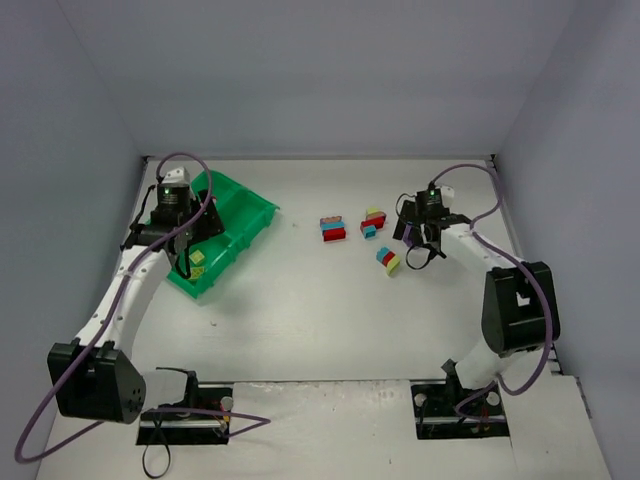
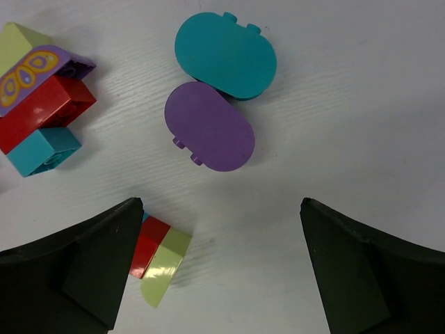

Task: Sort the legos into containers by color

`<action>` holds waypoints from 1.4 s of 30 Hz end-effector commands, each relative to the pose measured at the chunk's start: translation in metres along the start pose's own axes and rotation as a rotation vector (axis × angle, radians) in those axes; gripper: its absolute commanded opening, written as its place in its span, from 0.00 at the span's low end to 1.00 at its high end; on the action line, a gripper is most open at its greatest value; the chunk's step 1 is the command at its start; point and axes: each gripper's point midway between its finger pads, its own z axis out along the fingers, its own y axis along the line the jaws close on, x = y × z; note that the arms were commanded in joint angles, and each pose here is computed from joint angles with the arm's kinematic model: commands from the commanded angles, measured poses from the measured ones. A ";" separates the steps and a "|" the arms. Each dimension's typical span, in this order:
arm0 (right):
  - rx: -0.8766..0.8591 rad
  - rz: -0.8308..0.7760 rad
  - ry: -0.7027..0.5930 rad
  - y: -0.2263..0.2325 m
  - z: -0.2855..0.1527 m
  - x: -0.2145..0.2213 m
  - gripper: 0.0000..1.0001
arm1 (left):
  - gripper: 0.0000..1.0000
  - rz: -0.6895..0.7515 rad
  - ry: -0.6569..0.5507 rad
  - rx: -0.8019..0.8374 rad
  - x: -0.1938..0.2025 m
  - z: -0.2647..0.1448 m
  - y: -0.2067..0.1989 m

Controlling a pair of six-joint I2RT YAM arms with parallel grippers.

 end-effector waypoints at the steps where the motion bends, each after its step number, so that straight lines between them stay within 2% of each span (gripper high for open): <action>1: -0.020 -0.079 -0.045 0.009 0.009 -0.023 0.93 | 0.64 0.016 0.012 0.106 0.000 -0.022 -0.024; 11: -0.057 -0.237 -0.016 0.008 0.056 -0.015 0.92 | 0.64 0.117 0.031 0.161 0.008 -0.043 -0.044; 17: -0.112 -0.271 -0.005 0.011 0.069 -0.015 0.84 | 0.64 0.132 0.031 0.181 0.007 -0.048 -0.050; 20: -0.123 -0.295 -0.007 0.010 0.072 -0.013 0.74 | 0.64 0.142 0.038 0.197 0.009 -0.051 -0.054; 23: -0.193 -0.293 -0.002 0.021 0.072 -0.008 0.51 | 0.64 0.154 0.040 0.232 0.009 -0.052 -0.063; 25: -0.225 -0.290 -0.009 0.026 0.067 -0.008 0.40 | 0.64 0.159 0.050 0.248 0.012 -0.051 -0.067; 26: -0.228 -0.295 -0.007 0.026 0.064 -0.004 0.28 | 0.64 0.161 0.053 0.261 0.011 -0.051 -0.071; 29: -0.251 -0.312 -0.064 0.033 0.045 -0.014 0.10 | 0.64 0.154 0.048 0.298 0.005 -0.054 -0.082; 32: -0.292 -0.323 -0.163 0.044 0.013 -0.036 0.02 | 0.64 0.125 0.057 0.361 0.001 -0.059 -0.098; 36: -0.450 -0.378 -0.325 0.085 -0.056 -0.062 0.00 | 0.64 0.080 0.036 0.493 -0.018 -0.080 -0.137; 42: -0.746 -0.538 -0.442 0.156 -0.145 -0.045 0.00 | 0.65 0.045 0.050 0.692 -0.025 -0.105 -0.197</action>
